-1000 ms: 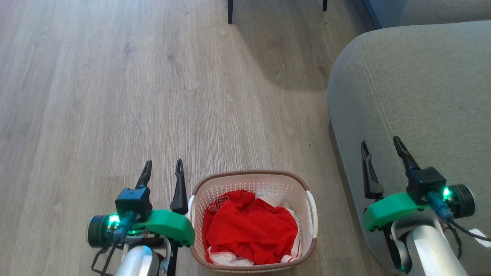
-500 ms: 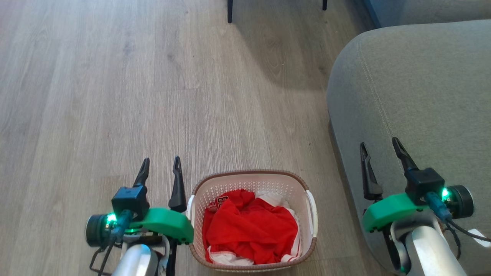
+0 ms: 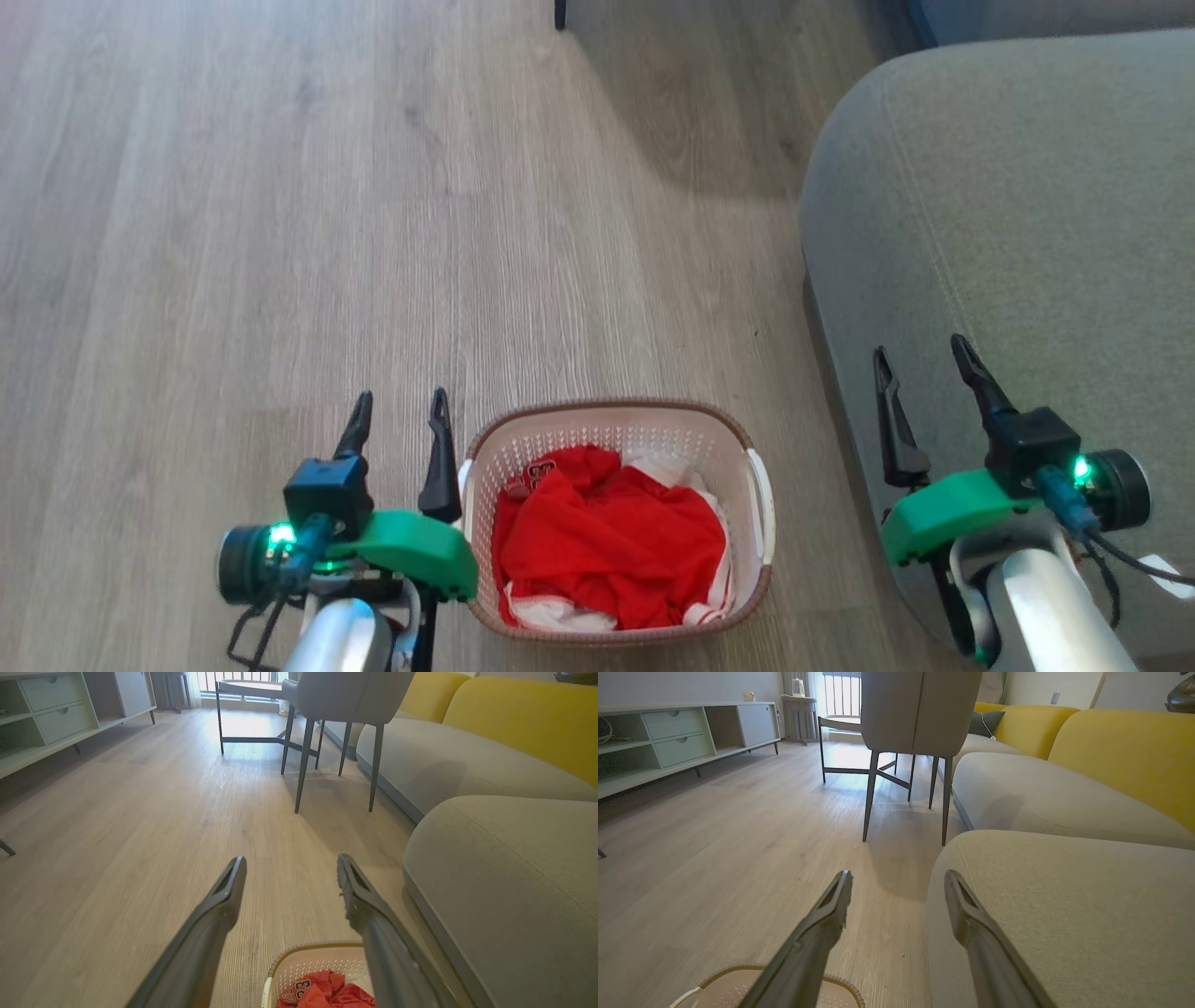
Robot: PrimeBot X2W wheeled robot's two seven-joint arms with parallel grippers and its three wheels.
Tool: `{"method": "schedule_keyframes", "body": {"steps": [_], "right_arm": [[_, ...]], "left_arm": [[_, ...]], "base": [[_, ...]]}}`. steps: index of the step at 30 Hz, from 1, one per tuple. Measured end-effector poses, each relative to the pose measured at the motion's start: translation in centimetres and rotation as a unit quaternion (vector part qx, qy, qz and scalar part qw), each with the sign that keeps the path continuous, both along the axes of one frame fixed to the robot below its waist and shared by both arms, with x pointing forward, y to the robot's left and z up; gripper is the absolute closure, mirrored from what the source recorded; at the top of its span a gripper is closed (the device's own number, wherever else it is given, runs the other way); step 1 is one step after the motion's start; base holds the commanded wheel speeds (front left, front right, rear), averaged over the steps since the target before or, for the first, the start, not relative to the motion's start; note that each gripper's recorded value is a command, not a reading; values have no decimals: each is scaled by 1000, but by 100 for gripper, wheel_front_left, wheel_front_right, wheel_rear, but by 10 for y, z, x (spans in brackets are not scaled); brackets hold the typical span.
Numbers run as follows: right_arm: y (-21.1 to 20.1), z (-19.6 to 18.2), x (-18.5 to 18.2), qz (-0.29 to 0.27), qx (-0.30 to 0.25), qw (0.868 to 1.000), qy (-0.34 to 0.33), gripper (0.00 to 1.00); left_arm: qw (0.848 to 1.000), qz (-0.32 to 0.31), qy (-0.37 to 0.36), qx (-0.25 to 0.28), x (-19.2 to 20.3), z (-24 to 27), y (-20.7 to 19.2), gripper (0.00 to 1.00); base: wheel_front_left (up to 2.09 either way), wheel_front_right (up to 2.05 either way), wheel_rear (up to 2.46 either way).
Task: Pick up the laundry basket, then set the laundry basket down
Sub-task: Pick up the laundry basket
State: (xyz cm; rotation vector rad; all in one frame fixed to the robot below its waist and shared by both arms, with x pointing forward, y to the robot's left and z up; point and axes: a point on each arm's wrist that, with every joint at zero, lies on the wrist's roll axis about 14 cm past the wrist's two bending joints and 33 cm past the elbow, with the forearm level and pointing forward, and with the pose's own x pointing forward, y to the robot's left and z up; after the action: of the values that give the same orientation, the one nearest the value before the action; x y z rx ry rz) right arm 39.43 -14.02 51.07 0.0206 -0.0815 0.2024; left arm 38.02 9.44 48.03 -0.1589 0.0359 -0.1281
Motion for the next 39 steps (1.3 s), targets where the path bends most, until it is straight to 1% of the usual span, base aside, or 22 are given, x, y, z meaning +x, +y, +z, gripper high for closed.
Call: {"method": "schedule_keyframes", "body": {"steps": [5,9,16,17,19,22,26,29,36,39], "right_arm": [[-5,-14,10,2,-13,1000,19,0],[0,-29,22,13,-16,999,39,0],[3,-78,43,27,-16,994,106,0],[3,-78,43,27,-16,994,106,0],[4,-94,49,27,-5,992,126,0],[7,-118,57,32,7,987,159,0],[11,-162,61,36,24,974,224,0],[22,-192,60,51,28,962,268,0],[33,-243,68,69,22,939,337,0],[35,-265,64,72,18,925,372,0]], "left_arm": [[999,-5,36,1,1,-24,-4,0],[998,-17,61,4,12,-41,-11,0],[991,-29,127,26,26,-91,-15,0],[991,-29,127,26,26,-91,-15,0],[988,-38,146,34,30,-106,-18,0],[984,-40,173,30,38,-127,-18,0],[977,-54,202,37,49,-152,-22,0],[970,-60,231,42,53,-176,-23,0],[946,-76,310,49,50,-232,-19,0],[934,-92,341,49,43,-252,-20,0]], "base": [[0,0,0],[0,0,0],[0,0,0],[0,0,0],[0,0,0],[0,0,0],[0,0,0],[0,0,0],[0,0,0],[0,0,0]]}}
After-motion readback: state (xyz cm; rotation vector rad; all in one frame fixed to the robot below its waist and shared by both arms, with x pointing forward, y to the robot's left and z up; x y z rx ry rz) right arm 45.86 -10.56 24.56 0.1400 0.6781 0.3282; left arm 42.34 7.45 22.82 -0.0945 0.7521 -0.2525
